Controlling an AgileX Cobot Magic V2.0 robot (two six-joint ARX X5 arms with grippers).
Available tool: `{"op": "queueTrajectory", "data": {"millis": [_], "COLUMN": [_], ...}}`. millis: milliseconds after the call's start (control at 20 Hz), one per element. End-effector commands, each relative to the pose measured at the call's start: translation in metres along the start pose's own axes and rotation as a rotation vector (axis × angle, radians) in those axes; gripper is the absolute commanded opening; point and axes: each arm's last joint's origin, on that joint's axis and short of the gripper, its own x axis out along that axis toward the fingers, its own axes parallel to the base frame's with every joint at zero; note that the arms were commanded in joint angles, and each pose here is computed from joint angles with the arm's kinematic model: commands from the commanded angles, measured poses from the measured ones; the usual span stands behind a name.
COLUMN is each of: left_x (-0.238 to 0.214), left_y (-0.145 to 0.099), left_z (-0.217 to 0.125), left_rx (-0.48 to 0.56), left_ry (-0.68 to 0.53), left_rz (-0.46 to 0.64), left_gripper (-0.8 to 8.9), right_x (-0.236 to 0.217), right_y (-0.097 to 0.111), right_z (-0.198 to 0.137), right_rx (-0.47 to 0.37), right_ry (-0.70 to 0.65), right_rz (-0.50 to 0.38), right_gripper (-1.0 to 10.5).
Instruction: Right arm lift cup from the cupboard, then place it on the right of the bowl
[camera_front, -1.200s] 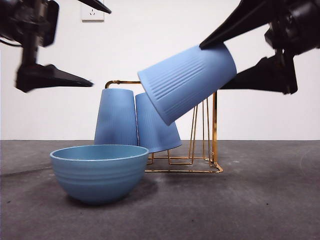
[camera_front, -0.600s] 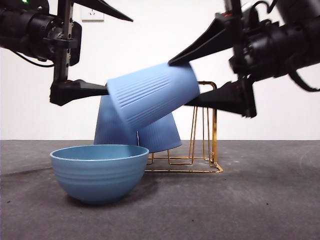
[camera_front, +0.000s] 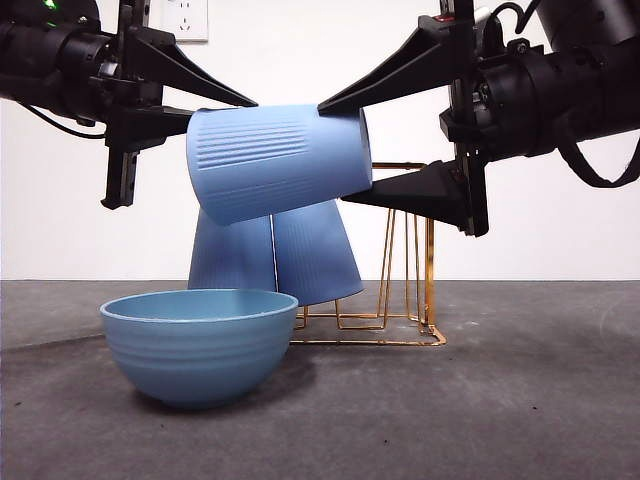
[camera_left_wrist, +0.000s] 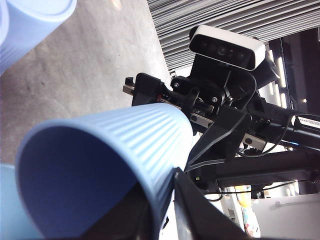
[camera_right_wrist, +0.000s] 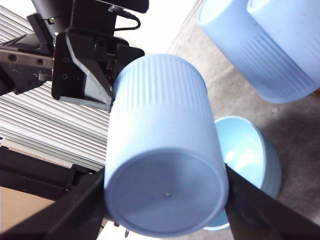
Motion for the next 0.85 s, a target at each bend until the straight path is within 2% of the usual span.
{"op": "queueTrajectory", "data": {"millis": [50, 100, 250, 400, 700, 850], "left_x": [0.008, 0.008, 0.008, 0.009, 0.029, 0.042], "left_y": [-0.002, -0.003, -0.008, -0.014, -0.03, -0.039], "left_z": [0.001, 0.001, 0.006, 0.01, 0.011, 0.007], "left_rx": [-0.013, -0.022, -0.058, -0.071, -0.053, -0.004], "left_ry": [0.025, 0.024, 0.019, 0.015, 0.033, 0.079], "left_rz": [-0.014, -0.014, -0.017, -0.005, 0.089, 0.199], "left_gripper": [0.06, 0.07, 0.07, 0.08, 0.08, 0.08], "right_x": [0.005, 0.005, -0.005, -0.021, -0.062, -0.082], "right_y": [-0.004, -0.004, -0.004, 0.005, 0.051, 0.078], "right_z": [-0.002, -0.002, -0.001, -0.001, -0.022, -0.04], "right_rx": [0.027, 0.027, 0.054, 0.035, -0.02, -0.047], "right_ry": [-0.014, -0.013, -0.022, -0.06, -0.094, -0.109], "right_rz": [-0.042, -0.039, -0.077, -0.173, -0.417, -0.487], "right_gripper": [3.4, 4.2, 4.3, 4.3, 4.3, 4.3]}}
